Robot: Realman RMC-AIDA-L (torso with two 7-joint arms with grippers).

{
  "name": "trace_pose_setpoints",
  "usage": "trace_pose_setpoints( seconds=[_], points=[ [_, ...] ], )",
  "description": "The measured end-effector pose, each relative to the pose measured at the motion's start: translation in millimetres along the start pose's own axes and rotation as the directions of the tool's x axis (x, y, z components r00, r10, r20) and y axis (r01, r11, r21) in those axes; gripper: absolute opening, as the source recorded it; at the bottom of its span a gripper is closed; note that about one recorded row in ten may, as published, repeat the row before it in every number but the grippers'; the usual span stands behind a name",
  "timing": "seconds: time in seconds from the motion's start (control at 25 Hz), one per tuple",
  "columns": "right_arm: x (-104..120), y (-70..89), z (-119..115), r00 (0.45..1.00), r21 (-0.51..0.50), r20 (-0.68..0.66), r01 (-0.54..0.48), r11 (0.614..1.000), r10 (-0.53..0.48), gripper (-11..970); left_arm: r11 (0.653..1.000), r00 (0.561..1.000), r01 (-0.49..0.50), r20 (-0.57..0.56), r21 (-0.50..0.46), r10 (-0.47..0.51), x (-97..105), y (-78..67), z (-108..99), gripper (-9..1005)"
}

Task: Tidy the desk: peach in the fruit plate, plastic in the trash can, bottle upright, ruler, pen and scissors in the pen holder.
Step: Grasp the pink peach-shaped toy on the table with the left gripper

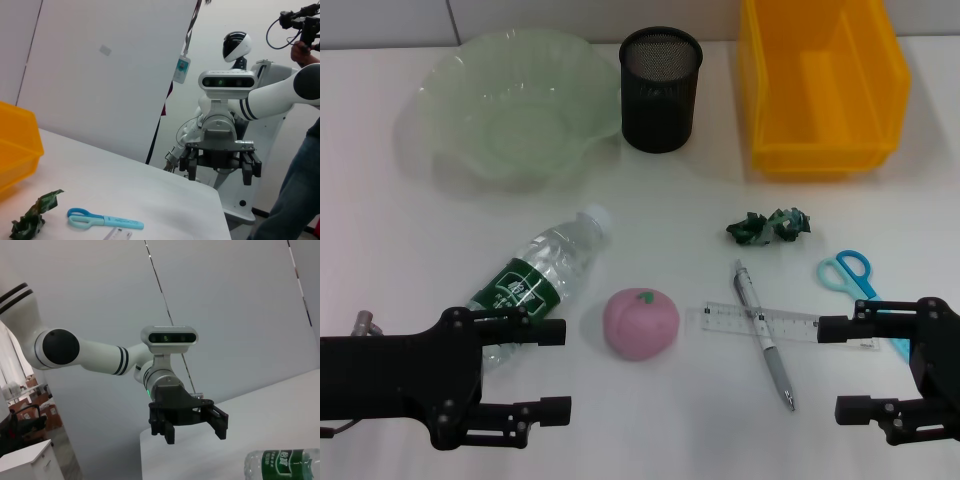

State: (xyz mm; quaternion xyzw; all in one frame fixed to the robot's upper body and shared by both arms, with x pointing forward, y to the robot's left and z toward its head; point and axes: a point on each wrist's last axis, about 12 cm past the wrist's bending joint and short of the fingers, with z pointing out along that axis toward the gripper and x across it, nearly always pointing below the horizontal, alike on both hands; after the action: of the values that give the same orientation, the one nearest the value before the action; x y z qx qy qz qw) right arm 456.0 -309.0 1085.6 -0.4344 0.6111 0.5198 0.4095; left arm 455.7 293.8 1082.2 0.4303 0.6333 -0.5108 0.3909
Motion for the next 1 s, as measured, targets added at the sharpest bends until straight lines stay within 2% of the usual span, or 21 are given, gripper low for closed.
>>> trace_pose_setpoints(
  seconds=[0.48, 0.68, 0.8, 0.84, 0.88, 0.92, 1.0],
  points=[
    [1, -0.1, 2, 1.0, 0.005, 0.001, -0.002, 1.0, 0.002, 740, 1.0, 1.0, 0.002, 0.002, 0.001, -0.002, 0, -0.3, 0, 769],
    [1, -0.1, 2, 1.0, 0.005, 0.001, -0.002, 1.0, 0.002, 740, 0.998, 0.998, 0.054, -0.031, -0.028, -0.054, -16, 9.5, -3, 768],
    [1, -0.5, 2, 1.0, 0.009, 0.0, 0.0, 1.0, 0.0, 740, 0.998, 0.998, 0.054, -0.031, -0.028, -0.054, -16, 9.5, -3, 768],
    [2, -0.6, 2, 1.0, 0.011, 0.001, 0.001, 1.0, -0.001, 740, 0.997, 0.996, 0.067, -0.053, -0.04, -0.069, -24, 13.8, -3, 768],
    [2, -0.3, 1, 1.0, 0.013, 0.002, 0.003, 1.0, -0.003, 740, 0.996, 0.992, 0.075, -0.099, -0.052, -0.08, -45, 23.4, 1, 768],
    [3, 0.6, 0, 1.0, 0.02, 0.004, 0.006, 1.0, -0.006, 740, 0.995, 0.989, 0.08, -0.121, -0.058, -0.086, -55, 28.9, 5, 767],
    [4, 1.0, 0, 1.0, 0.024, 0.003, 0.006, 1.0, -0.006, 740, 0.995, 0.986, 0.082, -0.143, -0.064, -0.09, -63, 33.6, 8, 767]
  ],
)
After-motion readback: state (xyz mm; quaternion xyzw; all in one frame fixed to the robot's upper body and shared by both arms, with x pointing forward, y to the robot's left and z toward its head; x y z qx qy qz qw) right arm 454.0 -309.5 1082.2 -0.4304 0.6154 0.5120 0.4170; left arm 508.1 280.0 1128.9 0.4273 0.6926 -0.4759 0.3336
